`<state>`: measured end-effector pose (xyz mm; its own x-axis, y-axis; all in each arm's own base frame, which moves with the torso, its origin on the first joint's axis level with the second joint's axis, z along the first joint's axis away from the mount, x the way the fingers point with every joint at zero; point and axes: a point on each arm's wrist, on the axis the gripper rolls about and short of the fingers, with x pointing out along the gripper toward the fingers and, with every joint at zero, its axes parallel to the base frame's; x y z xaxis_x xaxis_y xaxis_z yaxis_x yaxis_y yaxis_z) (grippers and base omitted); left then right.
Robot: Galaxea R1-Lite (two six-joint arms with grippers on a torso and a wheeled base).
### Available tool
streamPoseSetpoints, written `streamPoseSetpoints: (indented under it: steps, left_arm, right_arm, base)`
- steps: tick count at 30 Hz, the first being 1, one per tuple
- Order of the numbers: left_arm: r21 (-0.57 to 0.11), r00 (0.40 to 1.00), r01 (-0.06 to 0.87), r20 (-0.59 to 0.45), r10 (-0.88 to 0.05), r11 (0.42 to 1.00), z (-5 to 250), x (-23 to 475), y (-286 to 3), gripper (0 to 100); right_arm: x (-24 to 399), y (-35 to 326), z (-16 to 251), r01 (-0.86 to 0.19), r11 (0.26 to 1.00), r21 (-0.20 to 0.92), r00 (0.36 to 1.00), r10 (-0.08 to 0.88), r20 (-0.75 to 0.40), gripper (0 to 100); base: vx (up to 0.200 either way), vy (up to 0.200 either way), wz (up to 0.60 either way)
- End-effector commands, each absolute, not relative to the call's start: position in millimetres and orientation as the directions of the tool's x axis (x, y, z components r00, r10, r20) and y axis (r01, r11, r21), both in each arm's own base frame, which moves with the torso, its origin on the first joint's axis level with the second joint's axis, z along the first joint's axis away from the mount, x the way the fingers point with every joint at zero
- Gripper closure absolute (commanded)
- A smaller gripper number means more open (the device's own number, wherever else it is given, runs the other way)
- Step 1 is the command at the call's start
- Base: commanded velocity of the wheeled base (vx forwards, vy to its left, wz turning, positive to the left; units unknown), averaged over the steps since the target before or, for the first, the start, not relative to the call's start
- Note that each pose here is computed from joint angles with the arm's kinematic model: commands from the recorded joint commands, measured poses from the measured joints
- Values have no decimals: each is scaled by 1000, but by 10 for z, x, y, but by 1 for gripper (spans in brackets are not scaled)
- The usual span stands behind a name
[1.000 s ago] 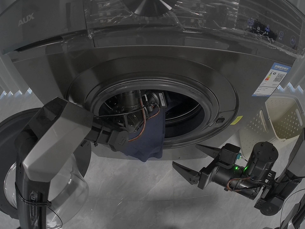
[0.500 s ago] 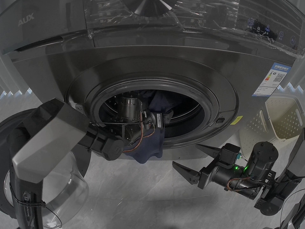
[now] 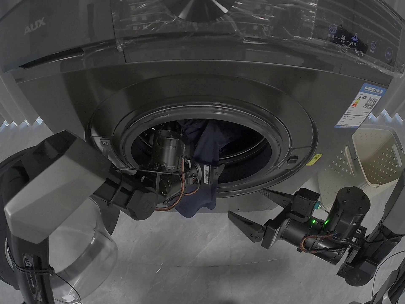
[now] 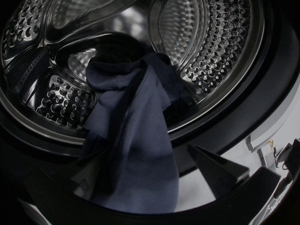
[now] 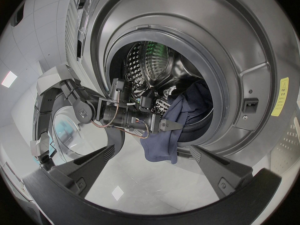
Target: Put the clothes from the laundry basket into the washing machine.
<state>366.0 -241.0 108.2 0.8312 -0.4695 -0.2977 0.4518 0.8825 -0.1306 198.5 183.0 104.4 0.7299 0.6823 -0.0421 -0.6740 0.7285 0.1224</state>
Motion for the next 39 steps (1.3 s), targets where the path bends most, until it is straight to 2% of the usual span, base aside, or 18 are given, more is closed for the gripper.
streamPoseSetpoints:
  steps: [1, 6, 11, 15, 16, 18, 22, 25, 26, 31, 35, 36, 37, 39]
  left_arm:
    - [-118, 833, 435, -323, -449, 892, 863, 3778, -2390, 100]
    - [-113, 828, 435, -339, -446, 893, 807, 3789, -2382, 100]
    - [-130, 839, 448, -279, -466, 885, 967, 3829, -2441, 100]
    - [-188, 867, 459, -119, -484, 868, 1227, 4002, -2544, 100]
    - [-213, 878, 458, -41, -476, 863, 1292, 4081, -2583, 100]
    - [-224, 882, 467, 52, -468, 855, 1366, 4188, -2632, 100]
    - [-239, 899, 438, 126, -419, 867, 1424, 4328, -2689, 100]
    - [-241, 901, 434, 139, -411, 868, 1424, 4362, -2708, 100]
    - [-242, 901, 434, 136, -413, 868, 1422, 4355, -2713, 0]
    - [-240, 903, 431, 118, -414, 870, 1457, 4298, -2686, 0]
    - [-220, 904, 412, -24, -427, 884, 1572, 3969, -2529, 0]
    - [-220, 904, 411, -29, -427, 885, 1579, 3956, -2522, 0]
    - [-204, 893, 403, -125, -432, 892, 1545, 3814, -2432, 0]
    - [-186, 877, 402, -201, -436, 896, 1525, 3667, -2355, 0]
  right_arm:
    - [1987, 1826, 1129, -676, 727, 122, 732, 682, -6, 0]
    - [2011, 1836, 1163, -674, 728, 124, 735, 678, 12, 0]
    - [2016, 1841, 1164, -674, 728, 124, 735, 678, 14, 0]
    - [2021, 1839, 1165, -673, 729, 124, 736, 677, 14, 0]
    - [2021, 1839, 1167, -673, 729, 124, 736, 677, 15, 0]
    - [2021, 1839, 1167, -673, 729, 124, 736, 677, 15, 0]
    - [2019, 1838, 1164, -673, 729, 125, 736, 677, 14, 0]
    - [2019, 1838, 1164, -673, 729, 125, 736, 677, 14, 0]
    - [2017, 1836, 1161, -673, 729, 128, 736, 677, 12, 0]
    - [2021, 1839, 1149, -672, 729, 131, 736, 677, 8, 0]
    - [2022, 1840, 1138, -672, 729, 132, 736, 677, 3, 0]
    - [2022, 1840, 1138, -672, 729, 132, 736, 677, 3, 0]
    - [2019, 1843, 1138, -673, 728, 132, 735, 678, 3, 0]
    - [2014, 1844, 1135, -674, 727, 132, 734, 679, 2, 0]
  base:
    - [0, 0, 0]
    - [0, 0, 0]
    - [0, 0, 0]
    - [0, 0, 0]
    - [0, 0, 0]
    - [0, 0, 0]
    - [0, 0, 0]
    - [0, 0, 0]
    - [0, 0, 0]
    - [0, 0, 0]
    - [0, 0, 0]
    - [0, 0, 0]
    - [0, 0, 0]
    - [0, 0, 0]
